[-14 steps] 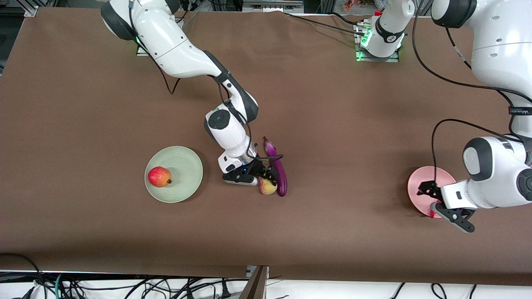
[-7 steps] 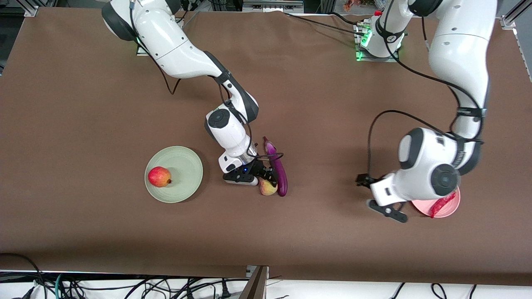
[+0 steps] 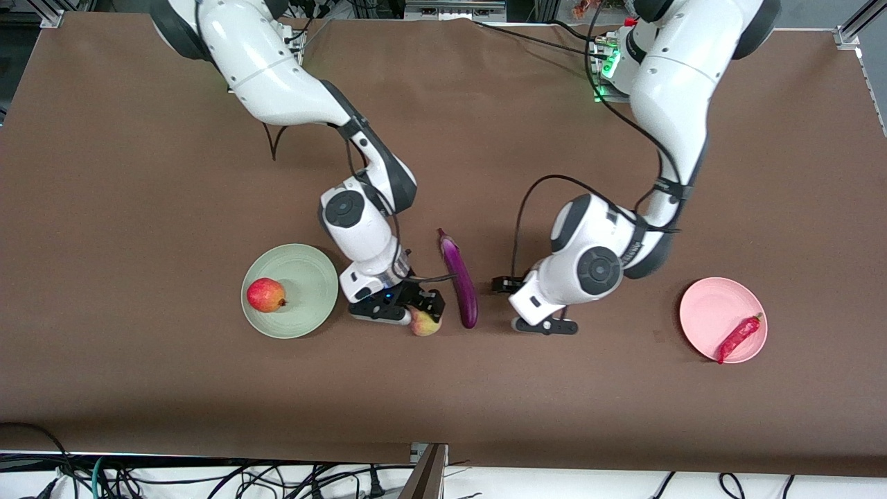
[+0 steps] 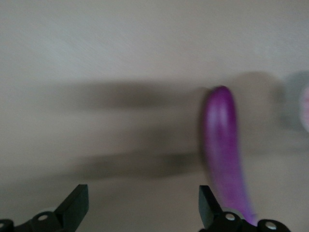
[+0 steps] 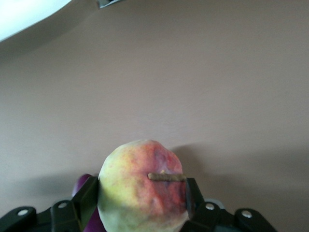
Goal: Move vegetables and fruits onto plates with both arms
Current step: 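Move the peach toward the green plate while the left gripper grasps the eggplant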
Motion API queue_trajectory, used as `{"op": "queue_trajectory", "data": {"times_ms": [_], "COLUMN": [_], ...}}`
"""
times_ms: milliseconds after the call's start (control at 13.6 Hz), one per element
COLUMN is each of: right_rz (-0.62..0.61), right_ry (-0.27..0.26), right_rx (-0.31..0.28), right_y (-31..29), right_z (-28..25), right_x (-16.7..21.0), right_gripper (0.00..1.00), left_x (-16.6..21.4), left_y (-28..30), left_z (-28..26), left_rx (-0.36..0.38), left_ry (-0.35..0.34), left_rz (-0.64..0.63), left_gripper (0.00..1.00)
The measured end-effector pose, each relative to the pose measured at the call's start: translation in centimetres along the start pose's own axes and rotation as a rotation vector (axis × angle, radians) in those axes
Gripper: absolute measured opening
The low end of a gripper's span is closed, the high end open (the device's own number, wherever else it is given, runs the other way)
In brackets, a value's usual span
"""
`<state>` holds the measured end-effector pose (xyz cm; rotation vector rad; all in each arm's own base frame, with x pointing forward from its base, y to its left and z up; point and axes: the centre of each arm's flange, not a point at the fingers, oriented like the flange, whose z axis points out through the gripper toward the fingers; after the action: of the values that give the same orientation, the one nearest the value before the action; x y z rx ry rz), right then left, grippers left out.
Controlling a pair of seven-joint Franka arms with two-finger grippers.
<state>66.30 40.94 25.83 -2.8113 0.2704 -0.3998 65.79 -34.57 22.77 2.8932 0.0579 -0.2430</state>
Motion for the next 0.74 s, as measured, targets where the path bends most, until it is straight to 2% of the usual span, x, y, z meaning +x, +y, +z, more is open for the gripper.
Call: {"op": "queue_trajectory", "data": {"times_ms": [294,589,662,736], "right_rz": [-0.138,-0.215,-0.233,-0.246], "right_ry": [-0.153,-0.289,-0.318,-0.344], "right_rx": [-0.139,-0.22,-0.241,-0.263], "right_y": [5.3,11.0,12.1,13.3], "right_z": [-4.1,-4.8,-4.8,-4.8], "right_x": [4.0,6.0,6.3,6.5], "right_gripper": [0.78,0.78,0.78,0.78], "left_x": [-2.6,-3.9,-3.9,-3.9], "left_y": [4.1,6.7,6.8,6.8], "left_z": [3.7,5.6,5.9,6.2], "left_rx": [0.007,-0.007,-0.01,-0.012], "left_ry": [-0.024,0.004,0.01,0.014], "left_rz": [-0.09,-0.112,-0.113,-0.112], "left_gripper": [1.0,0.96,0.92,0.82]}}
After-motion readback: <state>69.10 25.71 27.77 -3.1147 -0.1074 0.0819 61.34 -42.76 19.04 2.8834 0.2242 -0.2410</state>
